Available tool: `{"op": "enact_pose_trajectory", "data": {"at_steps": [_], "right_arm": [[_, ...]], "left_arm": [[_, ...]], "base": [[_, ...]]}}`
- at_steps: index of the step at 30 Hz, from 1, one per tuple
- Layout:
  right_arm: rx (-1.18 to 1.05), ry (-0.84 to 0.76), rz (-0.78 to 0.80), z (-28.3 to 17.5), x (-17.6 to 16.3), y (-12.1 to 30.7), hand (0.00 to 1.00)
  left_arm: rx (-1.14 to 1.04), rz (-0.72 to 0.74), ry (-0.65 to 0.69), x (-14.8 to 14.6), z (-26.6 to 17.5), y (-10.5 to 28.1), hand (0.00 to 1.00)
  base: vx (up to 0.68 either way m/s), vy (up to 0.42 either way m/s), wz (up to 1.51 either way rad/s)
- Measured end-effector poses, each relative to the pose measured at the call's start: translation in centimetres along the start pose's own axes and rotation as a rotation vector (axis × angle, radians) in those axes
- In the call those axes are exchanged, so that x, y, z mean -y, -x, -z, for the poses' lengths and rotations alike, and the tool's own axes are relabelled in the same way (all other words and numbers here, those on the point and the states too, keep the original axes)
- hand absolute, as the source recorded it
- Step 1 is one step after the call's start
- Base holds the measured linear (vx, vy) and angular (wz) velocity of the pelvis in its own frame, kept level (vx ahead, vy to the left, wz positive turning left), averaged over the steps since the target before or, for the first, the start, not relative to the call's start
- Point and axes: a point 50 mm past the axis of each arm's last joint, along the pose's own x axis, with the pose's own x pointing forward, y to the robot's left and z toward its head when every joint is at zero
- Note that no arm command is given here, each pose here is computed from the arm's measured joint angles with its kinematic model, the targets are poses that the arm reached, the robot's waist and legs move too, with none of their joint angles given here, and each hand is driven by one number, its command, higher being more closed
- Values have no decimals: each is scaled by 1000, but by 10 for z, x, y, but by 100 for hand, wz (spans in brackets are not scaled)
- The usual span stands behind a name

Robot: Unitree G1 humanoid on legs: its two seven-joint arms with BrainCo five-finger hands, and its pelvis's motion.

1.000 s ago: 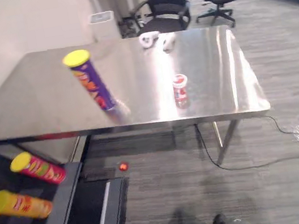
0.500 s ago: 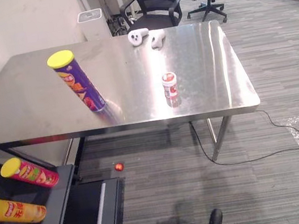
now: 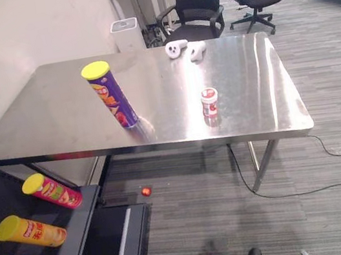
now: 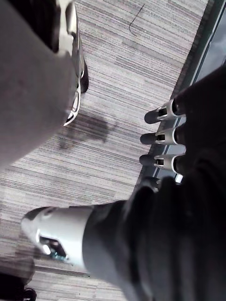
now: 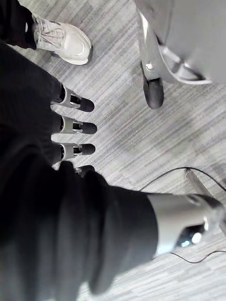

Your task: Put the gum and the chips on the shelf.

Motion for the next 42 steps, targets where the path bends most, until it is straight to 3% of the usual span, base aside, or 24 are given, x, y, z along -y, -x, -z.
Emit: {"op": "enact_pose_trajectory", "data": {"at_steps": [18, 29, 36, 42], "right_arm": [[35, -4, -8, -13, -4, -3, 0], [5, -124, 119, -3, 36, 1, 0], [-51, -129, 131, 12, 36, 4, 0], [-25, -92, 61, 0, 16, -1, 0]], "left_arm": [[-11, -9, -5, -2, 2, 0, 0], [-7, 4, 27, 4, 3, 1, 0], [-2, -20, 8, -4, 4, 2, 0], [0, -1, -38, -1, 1, 1, 0]], "base": [[-9, 78, -5], [-18, 90, -33], [100, 137, -19], [181, 62, -22]]}}
